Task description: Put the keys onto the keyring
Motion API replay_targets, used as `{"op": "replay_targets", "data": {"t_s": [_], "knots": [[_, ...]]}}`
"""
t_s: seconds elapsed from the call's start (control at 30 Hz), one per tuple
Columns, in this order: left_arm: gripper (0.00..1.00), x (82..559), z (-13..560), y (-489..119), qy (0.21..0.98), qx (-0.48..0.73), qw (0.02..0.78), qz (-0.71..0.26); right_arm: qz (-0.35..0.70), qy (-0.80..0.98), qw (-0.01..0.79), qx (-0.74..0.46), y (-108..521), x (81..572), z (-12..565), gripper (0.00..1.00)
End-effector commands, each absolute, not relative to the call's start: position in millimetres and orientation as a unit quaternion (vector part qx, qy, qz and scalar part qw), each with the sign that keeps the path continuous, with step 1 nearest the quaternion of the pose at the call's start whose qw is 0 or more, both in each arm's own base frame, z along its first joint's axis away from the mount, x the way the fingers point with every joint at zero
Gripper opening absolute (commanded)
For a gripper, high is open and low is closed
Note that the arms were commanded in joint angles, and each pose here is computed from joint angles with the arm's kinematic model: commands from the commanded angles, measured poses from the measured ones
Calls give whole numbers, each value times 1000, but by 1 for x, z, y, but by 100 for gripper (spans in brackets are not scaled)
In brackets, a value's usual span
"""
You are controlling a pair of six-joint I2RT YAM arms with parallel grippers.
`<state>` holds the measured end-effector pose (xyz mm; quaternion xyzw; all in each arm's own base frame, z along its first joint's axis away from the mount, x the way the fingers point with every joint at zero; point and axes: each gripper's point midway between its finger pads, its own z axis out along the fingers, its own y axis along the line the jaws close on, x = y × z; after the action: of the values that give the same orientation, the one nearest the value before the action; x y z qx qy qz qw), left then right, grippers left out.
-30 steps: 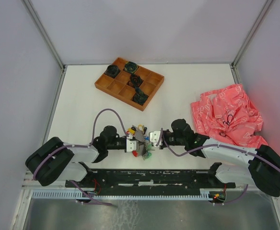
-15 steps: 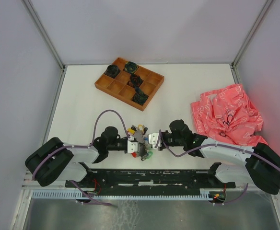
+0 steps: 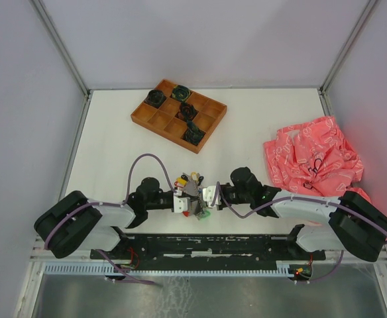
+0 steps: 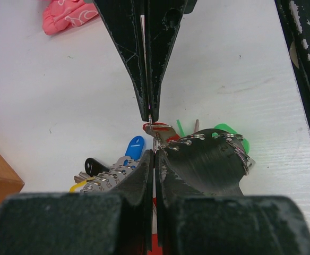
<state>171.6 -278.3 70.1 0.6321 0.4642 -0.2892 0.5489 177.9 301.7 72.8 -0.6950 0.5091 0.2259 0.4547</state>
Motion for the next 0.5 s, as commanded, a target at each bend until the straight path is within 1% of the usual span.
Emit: {"op": "replay_targets", "data": {"t_s": [0.0, 0.47], "knots": [[3, 178, 98, -286, 431, 618, 592, -285, 227, 488, 482, -691, 310, 181, 84, 1], [3, 178, 97, -286, 433, 618, 590, -286, 238, 481, 477, -696, 312, 175, 84, 1]]}}
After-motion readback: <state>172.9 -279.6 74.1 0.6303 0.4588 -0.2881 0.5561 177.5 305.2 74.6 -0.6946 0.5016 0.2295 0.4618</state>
